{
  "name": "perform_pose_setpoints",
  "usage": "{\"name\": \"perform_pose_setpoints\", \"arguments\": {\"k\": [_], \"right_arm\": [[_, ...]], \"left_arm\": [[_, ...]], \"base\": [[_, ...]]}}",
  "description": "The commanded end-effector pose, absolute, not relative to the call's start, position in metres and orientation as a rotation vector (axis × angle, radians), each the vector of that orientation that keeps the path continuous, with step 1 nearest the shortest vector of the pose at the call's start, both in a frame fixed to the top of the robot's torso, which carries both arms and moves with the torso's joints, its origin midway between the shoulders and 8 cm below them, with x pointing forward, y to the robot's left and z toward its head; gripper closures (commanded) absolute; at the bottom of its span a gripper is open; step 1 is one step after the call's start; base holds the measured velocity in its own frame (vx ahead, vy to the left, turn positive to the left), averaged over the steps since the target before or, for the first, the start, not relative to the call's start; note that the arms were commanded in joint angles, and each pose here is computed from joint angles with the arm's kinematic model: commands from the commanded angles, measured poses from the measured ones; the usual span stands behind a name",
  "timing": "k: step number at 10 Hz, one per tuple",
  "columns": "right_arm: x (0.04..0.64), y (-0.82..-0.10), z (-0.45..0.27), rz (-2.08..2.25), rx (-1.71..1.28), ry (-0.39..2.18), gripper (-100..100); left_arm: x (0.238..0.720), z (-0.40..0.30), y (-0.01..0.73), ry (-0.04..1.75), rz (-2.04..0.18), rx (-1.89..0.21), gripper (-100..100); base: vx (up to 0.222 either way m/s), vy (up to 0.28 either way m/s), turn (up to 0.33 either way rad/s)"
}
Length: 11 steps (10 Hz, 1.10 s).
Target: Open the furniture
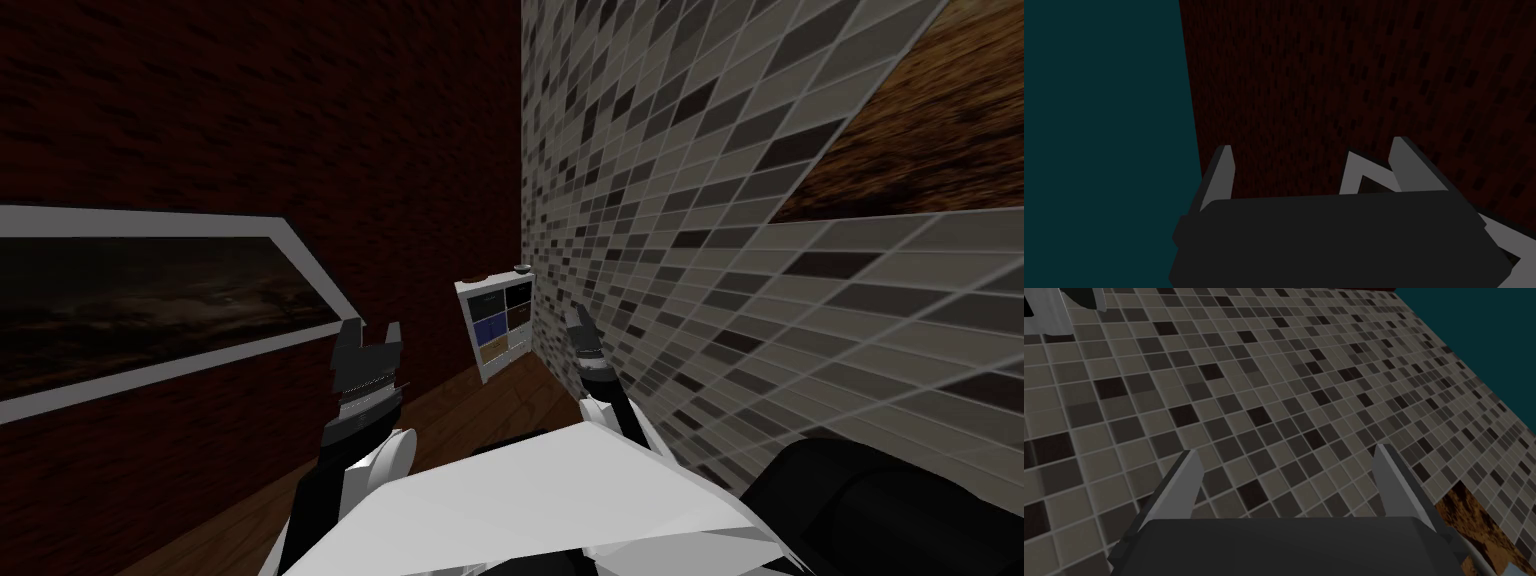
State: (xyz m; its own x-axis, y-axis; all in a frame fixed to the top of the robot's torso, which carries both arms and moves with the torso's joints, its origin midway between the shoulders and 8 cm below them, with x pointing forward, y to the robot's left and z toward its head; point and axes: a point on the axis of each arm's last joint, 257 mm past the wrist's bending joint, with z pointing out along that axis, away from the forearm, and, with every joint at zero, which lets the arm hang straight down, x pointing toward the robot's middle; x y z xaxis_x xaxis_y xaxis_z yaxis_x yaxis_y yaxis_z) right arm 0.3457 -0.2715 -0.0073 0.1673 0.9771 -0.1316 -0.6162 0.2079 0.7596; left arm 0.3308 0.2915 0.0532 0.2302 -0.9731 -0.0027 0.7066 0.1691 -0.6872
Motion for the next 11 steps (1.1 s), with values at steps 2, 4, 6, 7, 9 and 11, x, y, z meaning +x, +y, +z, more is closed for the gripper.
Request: {"name": "perform_pose_setpoints", "arguments": {"k": [2, 4, 6, 7, 9, 11], "right_arm": [[0.346, -0.272, -0.007, 1.247, 0.63, 0.705, 0], [0.346, -0.272, -0.007, 1.247, 0.63, 0.705, 0], [0.346, -0.272, -0.007, 1.247, 0.63, 0.705, 0], [0.346, -0.272, -0.007, 1.247, 0.63, 0.705, 0], [0.346, -0.272, -0.007, 1.247, 0.63, 0.705, 0], [0.36, -0.279, -0.028, 1.297, 0.712, 0.751, -100]], "left_arm": [[0.331, 0.053, 0.291, 0.508, -1.269, -0.637, 0], [0.331, 0.053, 0.291, 0.507, -1.269, -0.637, 0], [0.331, 0.053, 0.291, 0.507, -1.269, -0.637, 0], [0.331, 0.053, 0.291, 0.507, -1.269, -0.637, 0], [0.331, 0.053, 0.291, 0.507, -1.269, -0.637, 0], [0.331, 0.053, 0.291, 0.508, -1.269, -0.637, 0]], "base": [[0.0, 0.0, 0.0], [0.0, 0.0, 0.0], [0.0, 0.0, 0.0], [0.0, 0.0, 0.0], [0.0, 0.0, 0.0], [0.008, 0.031, -0.032]]}}
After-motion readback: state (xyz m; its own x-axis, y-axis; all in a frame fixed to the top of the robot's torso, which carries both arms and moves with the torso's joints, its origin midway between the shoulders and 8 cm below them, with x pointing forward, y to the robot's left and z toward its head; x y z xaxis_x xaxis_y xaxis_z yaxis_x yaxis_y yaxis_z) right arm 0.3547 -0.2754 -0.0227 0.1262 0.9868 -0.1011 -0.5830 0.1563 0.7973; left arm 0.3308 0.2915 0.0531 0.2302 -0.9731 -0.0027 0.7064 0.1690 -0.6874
